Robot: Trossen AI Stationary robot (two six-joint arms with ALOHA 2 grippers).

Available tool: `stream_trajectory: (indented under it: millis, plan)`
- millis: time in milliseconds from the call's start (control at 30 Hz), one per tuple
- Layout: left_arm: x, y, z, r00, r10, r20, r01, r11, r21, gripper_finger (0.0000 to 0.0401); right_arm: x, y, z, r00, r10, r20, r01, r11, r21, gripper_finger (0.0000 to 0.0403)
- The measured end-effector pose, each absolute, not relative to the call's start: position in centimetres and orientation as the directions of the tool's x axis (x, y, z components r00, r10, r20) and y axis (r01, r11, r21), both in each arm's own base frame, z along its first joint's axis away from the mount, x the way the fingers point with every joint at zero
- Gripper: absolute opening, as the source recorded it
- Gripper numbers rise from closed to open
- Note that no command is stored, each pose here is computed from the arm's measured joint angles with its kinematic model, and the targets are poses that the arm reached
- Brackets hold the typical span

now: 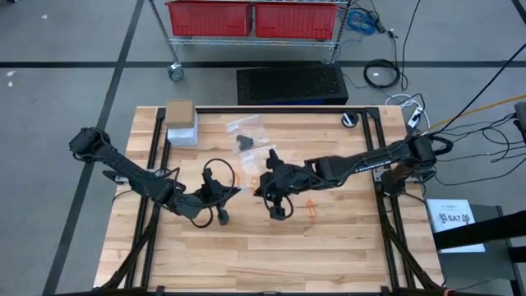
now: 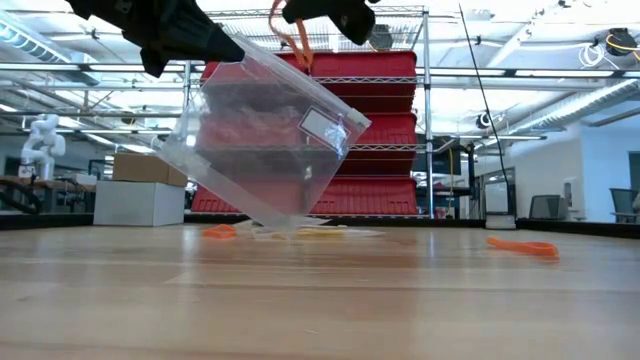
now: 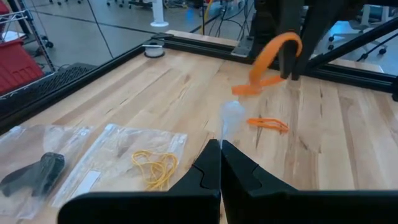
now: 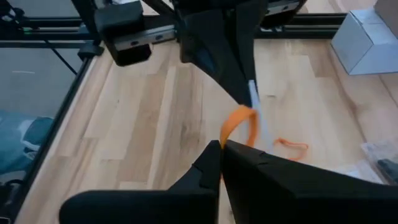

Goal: Sort rubber bands
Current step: Put the top orange rubber band into the transparent zip bag

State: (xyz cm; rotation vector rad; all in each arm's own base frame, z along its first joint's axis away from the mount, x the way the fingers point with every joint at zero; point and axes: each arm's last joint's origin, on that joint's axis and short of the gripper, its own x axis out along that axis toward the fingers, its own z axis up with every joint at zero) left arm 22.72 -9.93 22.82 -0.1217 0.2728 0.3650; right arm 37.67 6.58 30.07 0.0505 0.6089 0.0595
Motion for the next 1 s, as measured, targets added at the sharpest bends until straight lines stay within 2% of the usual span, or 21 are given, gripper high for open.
stream_trajectory:
  millis: [1000]
  plan:
    - [22.8,-10.0,23.1,0.907,0.329,-0.261,-0.359,0.931,-0.072,0.0,37.6,5.3,29.4,0.775,0.066,-0.629,-0.026,0.997,0.072,0.0]
